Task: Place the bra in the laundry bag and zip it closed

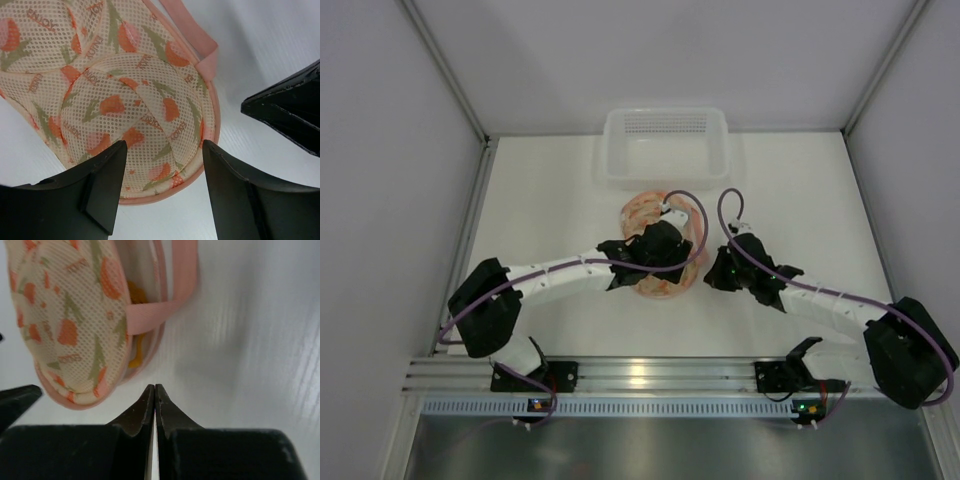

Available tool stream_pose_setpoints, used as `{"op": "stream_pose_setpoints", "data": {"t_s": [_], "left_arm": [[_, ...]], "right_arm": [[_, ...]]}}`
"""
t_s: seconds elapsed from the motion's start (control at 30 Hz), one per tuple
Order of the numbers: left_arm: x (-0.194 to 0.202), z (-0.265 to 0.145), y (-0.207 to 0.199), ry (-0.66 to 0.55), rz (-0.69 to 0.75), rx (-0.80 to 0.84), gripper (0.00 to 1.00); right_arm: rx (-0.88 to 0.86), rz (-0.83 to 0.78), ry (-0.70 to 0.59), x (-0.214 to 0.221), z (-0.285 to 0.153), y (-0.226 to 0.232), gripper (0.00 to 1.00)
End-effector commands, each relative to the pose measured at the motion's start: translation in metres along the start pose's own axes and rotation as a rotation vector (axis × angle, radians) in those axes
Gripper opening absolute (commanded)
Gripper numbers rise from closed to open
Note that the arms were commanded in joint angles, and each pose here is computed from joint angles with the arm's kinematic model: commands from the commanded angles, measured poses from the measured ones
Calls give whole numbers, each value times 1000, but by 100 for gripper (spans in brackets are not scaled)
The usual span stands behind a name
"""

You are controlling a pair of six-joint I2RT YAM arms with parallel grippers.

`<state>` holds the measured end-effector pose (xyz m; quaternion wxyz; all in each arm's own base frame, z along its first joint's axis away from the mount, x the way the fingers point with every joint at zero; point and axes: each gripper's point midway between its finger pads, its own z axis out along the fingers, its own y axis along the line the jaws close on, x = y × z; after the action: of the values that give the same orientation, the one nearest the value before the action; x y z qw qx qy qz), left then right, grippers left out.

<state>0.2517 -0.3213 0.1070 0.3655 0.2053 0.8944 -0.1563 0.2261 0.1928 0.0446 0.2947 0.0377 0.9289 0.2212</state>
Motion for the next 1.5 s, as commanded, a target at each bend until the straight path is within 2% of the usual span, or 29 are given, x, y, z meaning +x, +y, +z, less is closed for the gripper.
{"op": "stream_pose_setpoints", "data": {"t_s": [0.0, 0.17, 0.4, 0.5, 0.67, 0.87, 1.0, 1.13, 1.33, 1.43, 1.47], "left_arm": [[-17, 0, -12, -44, 36, 27, 68], [-4, 1, -21, -24, 40, 34, 67], [7, -8, -25, -14, 13, 55, 67], [8, -9, -13, -33, -7, -2, 67], [5, -14, 29, -85, -104, -230, 70], [-2, -15, 65, -125, -197, -347, 72], [-33, -11, 88, -147, -248, -338, 72], [-64, -8, 110, -203, -221, -347, 72], [-63, 32, 128, -204, -200, -299, 70], [-52, 51, 128, -176, -170, -282, 69], [-60, 56, 122, -207, -174, -242, 68]], "right_arm": [[-210, 66, -166, -47, 0, 51, 0], [-222, 93, -215, -54, 6, 51, 0], [-114, 93, -150, -44, 19, 35, 0], [-118, 92, -168, -47, 13, 35, 0], [-72, 62, -194, -53, 18, 28, 0], [-90, 0, -208, -72, 31, 44, 0], [-102, -30, -226, -93, 40, 61, 0], [-95, -61, -227, -105, 55, 68, 0], [-116, -122, -164, -102, 82, 79, 0], [-118, -123, -165, -104, 86, 80, 0], [-116, -124, -166, -105, 87, 79, 0]]}}
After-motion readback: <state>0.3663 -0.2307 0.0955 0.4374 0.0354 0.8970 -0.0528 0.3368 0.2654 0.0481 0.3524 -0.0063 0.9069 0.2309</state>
